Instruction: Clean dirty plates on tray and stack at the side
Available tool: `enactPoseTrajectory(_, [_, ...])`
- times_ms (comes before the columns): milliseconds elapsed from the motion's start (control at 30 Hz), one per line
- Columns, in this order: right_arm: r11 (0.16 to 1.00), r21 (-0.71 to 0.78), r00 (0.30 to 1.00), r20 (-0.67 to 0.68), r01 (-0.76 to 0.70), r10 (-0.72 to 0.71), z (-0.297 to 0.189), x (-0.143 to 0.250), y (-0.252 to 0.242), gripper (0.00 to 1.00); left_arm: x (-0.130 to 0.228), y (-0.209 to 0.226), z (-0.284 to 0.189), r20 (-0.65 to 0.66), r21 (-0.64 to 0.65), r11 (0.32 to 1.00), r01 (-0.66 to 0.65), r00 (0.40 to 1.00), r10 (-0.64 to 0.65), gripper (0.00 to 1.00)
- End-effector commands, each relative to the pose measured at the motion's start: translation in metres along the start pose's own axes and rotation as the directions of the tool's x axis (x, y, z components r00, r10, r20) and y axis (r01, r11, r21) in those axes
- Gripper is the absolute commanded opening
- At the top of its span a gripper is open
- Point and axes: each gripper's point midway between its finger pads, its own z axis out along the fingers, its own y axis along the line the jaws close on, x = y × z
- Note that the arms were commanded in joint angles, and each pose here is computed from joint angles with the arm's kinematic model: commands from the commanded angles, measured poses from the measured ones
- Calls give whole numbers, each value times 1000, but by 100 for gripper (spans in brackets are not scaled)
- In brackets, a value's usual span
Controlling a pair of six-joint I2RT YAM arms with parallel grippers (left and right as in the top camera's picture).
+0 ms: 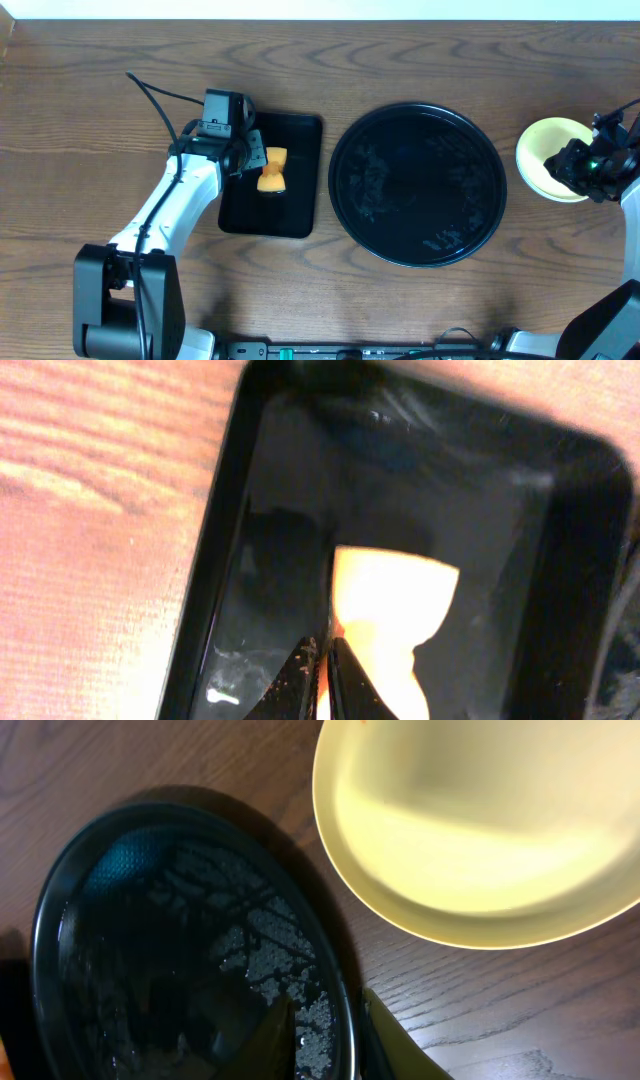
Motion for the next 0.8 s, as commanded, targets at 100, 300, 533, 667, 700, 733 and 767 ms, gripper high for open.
enactPoseTrajectory(100, [1000, -12, 1000, -10, 14, -14, 1, 2, 4, 21, 24, -10, 2, -67, -32, 997, -67, 996, 65, 8])
enactPoseTrajectory(300, [999, -8, 997, -65, 39, -39, 1, 16, 3, 54, 39, -12, -6, -116, -38, 995, -89, 990, 84, 61])
enactPoseTrajectory(533, [980, 124, 983, -113, 158, -145, 8, 27, 9, 80, 28, 13, -49, -59, -88, 995, -36, 998, 31, 74])
enactPoseTrajectory(667, [946, 173, 958, -127, 275, -255, 12, 31, 32, 84, 35, 36, -69, -72, -133, 991, 14, 997, -23, 75])
enactPoseTrajectory(700, [938, 173, 950, -136, 302, -281, 14, 35, 39, 86, 40, 42, -73, -90, -147, 989, 32, 995, -46, 75])
enactPoseTrajectory(733, [930, 170, 941, -147, 326, -303, 15, 40, 45, 91, 46, 49, -78, -110, -164, 985, 55, 991, -73, 75])
enactPoseTrajectory(767, [923, 164, 933, -158, 349, -324, 16, 44, 51, 99, 52, 55, -82, -128, -180, 980, 80, 986, -104, 75])
